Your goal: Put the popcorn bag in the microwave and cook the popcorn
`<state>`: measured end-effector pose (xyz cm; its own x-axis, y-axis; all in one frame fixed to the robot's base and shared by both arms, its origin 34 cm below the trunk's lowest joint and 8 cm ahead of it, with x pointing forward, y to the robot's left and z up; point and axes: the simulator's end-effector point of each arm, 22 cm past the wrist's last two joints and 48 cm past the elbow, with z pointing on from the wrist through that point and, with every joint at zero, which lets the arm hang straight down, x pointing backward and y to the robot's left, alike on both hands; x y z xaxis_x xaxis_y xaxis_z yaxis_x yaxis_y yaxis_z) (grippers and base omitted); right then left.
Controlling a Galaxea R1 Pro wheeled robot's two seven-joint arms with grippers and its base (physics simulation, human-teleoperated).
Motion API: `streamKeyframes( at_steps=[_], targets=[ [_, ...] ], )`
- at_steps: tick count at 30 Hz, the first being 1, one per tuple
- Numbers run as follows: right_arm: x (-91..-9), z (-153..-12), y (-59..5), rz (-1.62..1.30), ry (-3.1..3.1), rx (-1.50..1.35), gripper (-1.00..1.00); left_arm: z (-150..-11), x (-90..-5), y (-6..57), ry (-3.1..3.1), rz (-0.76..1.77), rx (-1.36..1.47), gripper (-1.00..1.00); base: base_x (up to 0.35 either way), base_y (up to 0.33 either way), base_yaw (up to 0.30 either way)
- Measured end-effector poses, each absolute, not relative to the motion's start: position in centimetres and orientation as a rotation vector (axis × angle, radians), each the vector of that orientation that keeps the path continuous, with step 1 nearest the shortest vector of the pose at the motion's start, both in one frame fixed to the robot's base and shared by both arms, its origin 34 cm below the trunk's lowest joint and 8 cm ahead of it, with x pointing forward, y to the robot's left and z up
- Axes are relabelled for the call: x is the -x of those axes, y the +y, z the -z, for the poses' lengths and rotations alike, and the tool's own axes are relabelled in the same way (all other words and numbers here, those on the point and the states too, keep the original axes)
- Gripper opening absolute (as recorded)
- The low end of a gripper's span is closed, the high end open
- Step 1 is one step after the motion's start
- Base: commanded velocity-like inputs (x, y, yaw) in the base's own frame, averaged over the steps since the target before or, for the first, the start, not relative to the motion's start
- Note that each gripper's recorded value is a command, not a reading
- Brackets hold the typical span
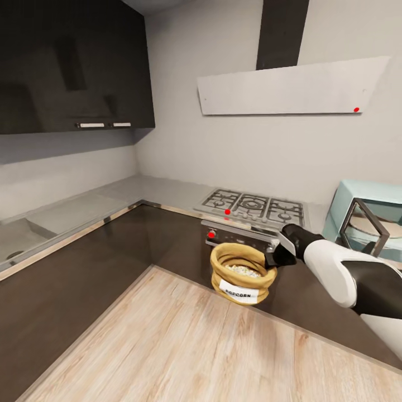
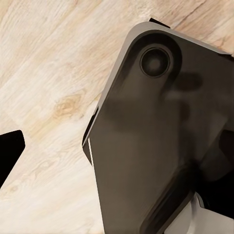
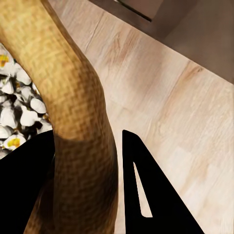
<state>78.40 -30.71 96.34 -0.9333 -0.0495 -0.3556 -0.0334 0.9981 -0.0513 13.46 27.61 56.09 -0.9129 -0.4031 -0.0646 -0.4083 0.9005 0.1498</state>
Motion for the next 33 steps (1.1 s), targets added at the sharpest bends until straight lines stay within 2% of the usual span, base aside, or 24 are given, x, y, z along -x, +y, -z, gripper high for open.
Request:
streamKeyframes(
  at_steps=[5, 23, 33],
  targets=[
    [-78.41, -96.26, -30.80, 0.060, 2.773, 0.057, -1.00, -56.09, -13.46, 27.61, 3.031, -0.250, 0.647, 1.00, 0.000, 0.000, -0.037],
    [-78.37, -96.23, -31.01, 0.074, 2.774, 0.057, -1.00, -56.08, -13.51, 27.58, 3.033, -0.247, 0.636, 1.00, -0.006, 0.000, -0.216],
    [-78.47, -96.21, -30.99, 0.076, 2.773, 0.058, -1.00, -56.08, -13.51, 27.50, 3.032, -0.248, 0.643, 1.00, -0.316, 0.000, -0.007]
  ],
)
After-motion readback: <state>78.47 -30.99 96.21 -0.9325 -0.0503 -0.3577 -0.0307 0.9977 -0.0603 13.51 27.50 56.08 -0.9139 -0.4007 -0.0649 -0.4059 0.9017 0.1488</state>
